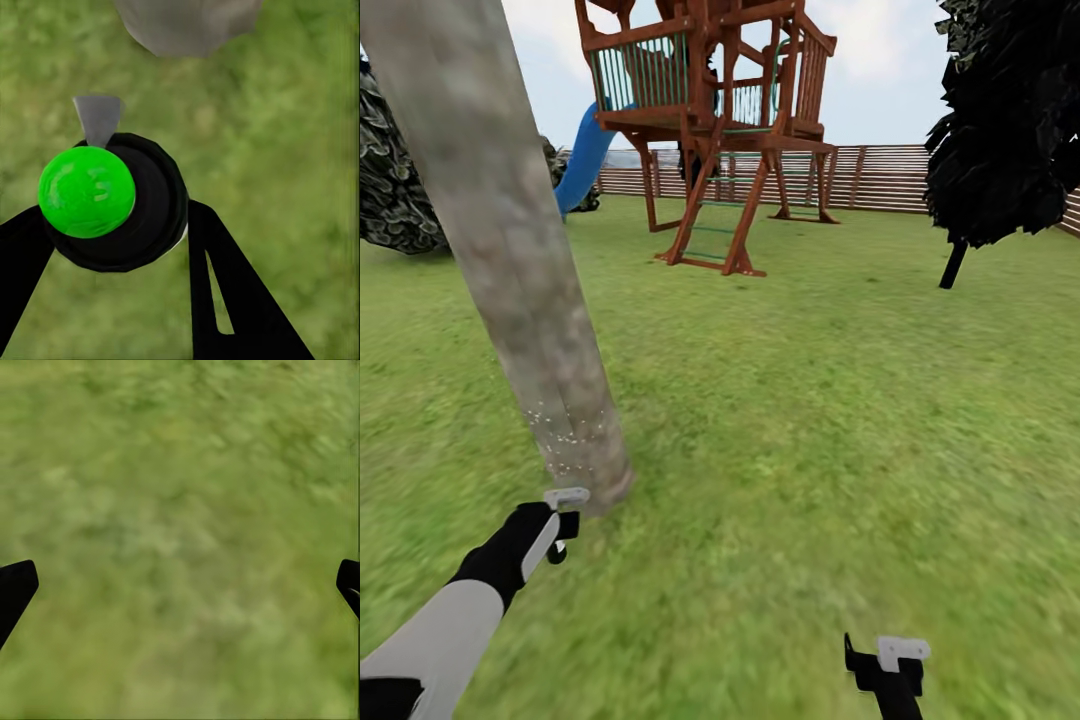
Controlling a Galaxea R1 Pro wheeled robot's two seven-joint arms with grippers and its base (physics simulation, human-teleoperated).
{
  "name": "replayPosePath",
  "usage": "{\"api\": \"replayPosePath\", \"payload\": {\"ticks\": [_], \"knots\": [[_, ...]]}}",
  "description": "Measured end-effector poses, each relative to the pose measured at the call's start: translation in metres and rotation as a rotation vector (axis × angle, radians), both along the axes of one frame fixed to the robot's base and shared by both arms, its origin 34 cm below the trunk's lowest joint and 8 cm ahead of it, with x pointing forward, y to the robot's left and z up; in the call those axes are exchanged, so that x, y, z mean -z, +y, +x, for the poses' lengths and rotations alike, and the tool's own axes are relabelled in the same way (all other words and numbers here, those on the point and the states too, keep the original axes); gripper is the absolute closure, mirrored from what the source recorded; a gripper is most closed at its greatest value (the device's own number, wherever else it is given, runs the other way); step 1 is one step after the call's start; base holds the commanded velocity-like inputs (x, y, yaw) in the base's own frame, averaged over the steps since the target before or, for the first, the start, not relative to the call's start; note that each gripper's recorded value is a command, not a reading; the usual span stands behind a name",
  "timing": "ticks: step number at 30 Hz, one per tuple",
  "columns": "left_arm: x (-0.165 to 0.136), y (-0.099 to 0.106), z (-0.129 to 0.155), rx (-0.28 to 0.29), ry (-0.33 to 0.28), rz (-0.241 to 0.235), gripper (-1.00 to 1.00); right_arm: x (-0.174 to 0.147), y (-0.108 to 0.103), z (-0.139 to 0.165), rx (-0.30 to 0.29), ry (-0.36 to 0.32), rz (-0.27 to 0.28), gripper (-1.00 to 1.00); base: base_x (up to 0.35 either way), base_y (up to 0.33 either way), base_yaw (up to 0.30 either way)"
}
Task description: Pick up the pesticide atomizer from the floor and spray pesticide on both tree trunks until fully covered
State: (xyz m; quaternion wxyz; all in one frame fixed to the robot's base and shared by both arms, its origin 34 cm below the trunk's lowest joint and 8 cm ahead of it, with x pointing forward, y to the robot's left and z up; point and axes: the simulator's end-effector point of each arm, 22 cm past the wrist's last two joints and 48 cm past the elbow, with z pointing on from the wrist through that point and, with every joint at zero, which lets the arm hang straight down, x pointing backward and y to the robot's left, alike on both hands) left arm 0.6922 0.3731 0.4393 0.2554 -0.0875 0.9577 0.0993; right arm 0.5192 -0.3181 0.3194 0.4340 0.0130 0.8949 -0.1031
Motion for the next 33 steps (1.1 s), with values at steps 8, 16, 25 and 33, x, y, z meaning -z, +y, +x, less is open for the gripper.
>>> {"api": "replayPosePath", "payload": {"ticks": [8,16,25,33], "knots": [[-0.008,0.002,0.006,0.017,-0.028,0.014,1.0,0.004,0.017,-0.004,-0.02,0.012,0.016,-1.0,0.0,0.0,0.0],[-0.021,0.002,0.015,0.02,-0.066,0.026,1.0,0.005,0.012,-0.006,-0.02,0.015,0.009,-1.0,-0.03,-0.171,0.0],[-0.068,-0.002,0.047,0.033,-0.192,0.035,1.0,0.005,0.006,-0.007,-0.017,0.019,0.0,-1.0,-0.119,-0.251,0.197],[-0.054,-0.004,0.04,0.029,-0.158,0.03,1.0,0.006,0.006,-0.008,-0.017,0.021,0.0,-1.0,-0.18,-0.158,0.18]]}}
